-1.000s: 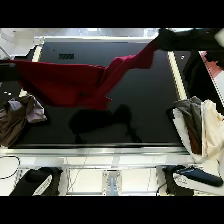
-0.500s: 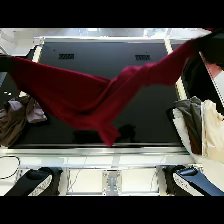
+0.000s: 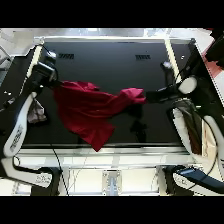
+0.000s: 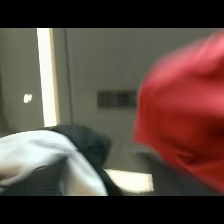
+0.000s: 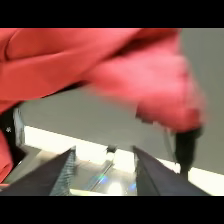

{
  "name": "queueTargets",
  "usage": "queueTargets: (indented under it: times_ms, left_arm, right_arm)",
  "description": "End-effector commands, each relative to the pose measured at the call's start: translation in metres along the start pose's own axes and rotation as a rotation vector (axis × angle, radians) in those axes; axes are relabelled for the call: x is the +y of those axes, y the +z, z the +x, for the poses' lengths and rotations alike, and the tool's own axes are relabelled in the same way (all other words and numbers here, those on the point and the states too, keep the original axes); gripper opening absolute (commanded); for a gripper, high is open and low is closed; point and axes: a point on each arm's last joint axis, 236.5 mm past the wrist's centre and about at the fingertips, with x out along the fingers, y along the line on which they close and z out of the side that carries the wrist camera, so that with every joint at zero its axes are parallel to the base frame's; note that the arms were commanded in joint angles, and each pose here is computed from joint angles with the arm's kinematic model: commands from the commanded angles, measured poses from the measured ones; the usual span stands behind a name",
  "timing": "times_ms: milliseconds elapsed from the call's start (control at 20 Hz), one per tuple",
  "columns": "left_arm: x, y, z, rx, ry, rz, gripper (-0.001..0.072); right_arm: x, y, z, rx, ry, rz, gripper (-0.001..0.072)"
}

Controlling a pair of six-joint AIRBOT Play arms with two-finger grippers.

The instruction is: Fold the shirts.

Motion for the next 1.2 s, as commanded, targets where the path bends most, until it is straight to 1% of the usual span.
queueTargets:
  times_ms: [0, 100, 250, 350, 450, 500, 550, 600, 700, 800, 850, 900, 1000, 1050, 1150]
  left_arm:
    - [-0.004, -0.004, 0.039, 0.033, 0.071, 0.04, 0.07]
    - [0.04, 0.02, 0.014, -0.06, 0.206, 0.007, 0.0699]
    - [0.119, 0.045, -0.073, -0.262, 0.344, -0.22, 0.0695]
    - [0.171, 0.032, -0.142, -0.36, 0.382, -0.371, 0.0695]
    - [0.225, -0.023, -0.197, -0.359, 0.445, -0.609, 0.0695]
    - [0.247, -0.065, -0.214, -0.326, 0.478, -0.758, 0.0694]
    - [0.254, -0.109, -0.221, -0.269, 0.485, -0.877, 0.0694]
    - [0.25, -0.145, -0.218, -0.206, 0.463, -0.935, 0.0694]
    - [0.218, -0.206, -0.196, -0.092, 0.36, -1.029, 0.0693]
    - [0.156, -0.246, -0.163, 0.035, 0.165, -1.152, 0.0693]
    - [0.12, -0.255, -0.146, 0.1, 0.042, -1.167, 0.0693]
    - [0.077, -0.259, -0.131, 0.176, -0.11, -1.178, 0.0693]
    - [-0.008, -0.25, -0.118, 0.299, -0.455, -1.196, 0.0693]
    - [-0.041, -0.238, -0.119, 0.32, -0.617, -1.199, 0.0693]
    - [-0.077, -0.22, -0.12, 0.342, -0.807, -1.232, 0.0693]
  right_arm:
    - [-0.008, -0.011, 0.055, 0.018, 0.037, 0.109, 0.041]
    - [-0.003, 0.014, 0.043, -0.062, 0.043, 0.098, 0.041]
    - [0.002, 0.058, -0.016, -0.19, -0.017, -0.026, 0.041]
    - [0.0, 0.083, -0.078, -0.294, -0.1, -0.119, 0.041]
    - [-0.003, 0.099, -0.146, -0.423, -0.162, -0.152, 0.041]
    - [-0.006, 0.102, -0.177, -0.487, -0.183, -0.149, 0.0409]
    - [-0.009, 0.1, -0.205, -0.547, -0.197, -0.139, 0.0409]
    - [-0.012, 0.095, -0.228, -0.591, -0.211, -0.127, 0.0409]
    - [-0.015, 0.083, -0.256, -0.63, -0.229, -0.113, 0.0409]
    - [-0.015, 0.073, -0.269, -0.642, -0.239, -0.116, 0.0409]
    - [-0.014, 0.07, -0.271, -0.639, -0.24, -0.12, 0.0409]
    - [-0.014, 0.068, -0.27, -0.632, -0.241, -0.124, 0.0409]
    - [-0.014, 0.069, -0.27, -0.631, -0.247, -0.142, 0.0409]
    - [-0.014, 0.069, -0.27, -0.63, -0.248, -0.144, 0.0409]
    - [-0.014, 0.068, -0.27, -0.628, -0.248, -0.144, 0.0409]
